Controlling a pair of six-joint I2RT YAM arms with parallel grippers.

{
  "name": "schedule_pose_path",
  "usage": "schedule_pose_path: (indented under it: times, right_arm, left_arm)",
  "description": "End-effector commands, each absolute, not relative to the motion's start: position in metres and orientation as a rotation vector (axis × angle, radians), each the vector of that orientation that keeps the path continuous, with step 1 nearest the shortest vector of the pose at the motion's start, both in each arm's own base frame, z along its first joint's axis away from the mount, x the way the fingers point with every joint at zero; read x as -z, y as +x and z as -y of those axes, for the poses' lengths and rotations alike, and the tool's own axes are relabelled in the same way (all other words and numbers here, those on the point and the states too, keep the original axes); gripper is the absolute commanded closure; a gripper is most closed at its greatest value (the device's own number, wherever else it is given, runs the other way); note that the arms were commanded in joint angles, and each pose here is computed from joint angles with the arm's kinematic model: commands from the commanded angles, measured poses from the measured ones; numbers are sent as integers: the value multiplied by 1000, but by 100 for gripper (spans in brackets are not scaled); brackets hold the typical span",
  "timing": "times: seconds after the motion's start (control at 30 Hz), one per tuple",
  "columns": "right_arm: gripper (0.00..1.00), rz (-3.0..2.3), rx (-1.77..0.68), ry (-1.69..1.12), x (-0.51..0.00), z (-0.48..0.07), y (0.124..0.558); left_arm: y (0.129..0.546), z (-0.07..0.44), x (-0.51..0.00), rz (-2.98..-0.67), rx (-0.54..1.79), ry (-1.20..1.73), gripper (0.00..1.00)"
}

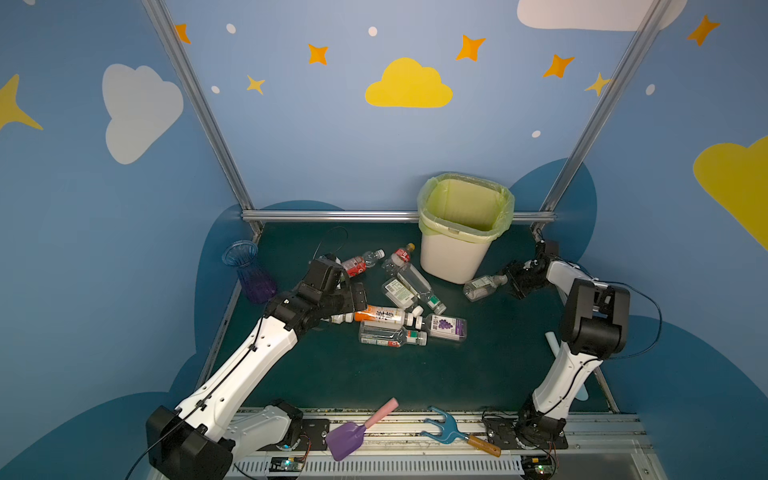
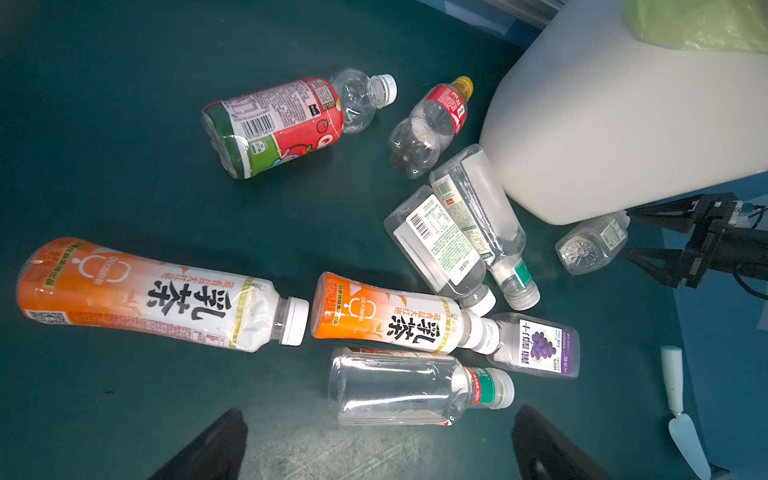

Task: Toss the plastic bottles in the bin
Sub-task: 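Close right gripper around the clear green-cap bottle beside the bin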

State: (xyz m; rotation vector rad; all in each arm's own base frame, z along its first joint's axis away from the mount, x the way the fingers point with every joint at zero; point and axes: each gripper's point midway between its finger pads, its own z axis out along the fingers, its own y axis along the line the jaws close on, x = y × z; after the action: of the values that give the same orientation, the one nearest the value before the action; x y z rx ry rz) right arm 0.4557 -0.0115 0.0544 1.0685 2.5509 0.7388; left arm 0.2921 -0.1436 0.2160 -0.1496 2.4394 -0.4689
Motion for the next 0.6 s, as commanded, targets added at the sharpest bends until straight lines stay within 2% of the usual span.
schedule_pose_path:
  times: [0.0,0.37,0.5,0.57]
  right_arm:
    - [26,-2555,-726,1071,-53,10,463]
    - [27,-2612,-697,1032,-41,-2,469]
    - [35,-2629,-686,1028,-36,-2,467]
    - [44,-2636,-680,1029,-34,-1,465]
  left_arm:
    - [290,137,-214,-2452,442,-163,0]
    - [292,136,-210,-2460,439,-182,0]
    - [292,135,-207,-2466,436,-191,0]
    - [291,134,-207,-2465,436,-192,0]
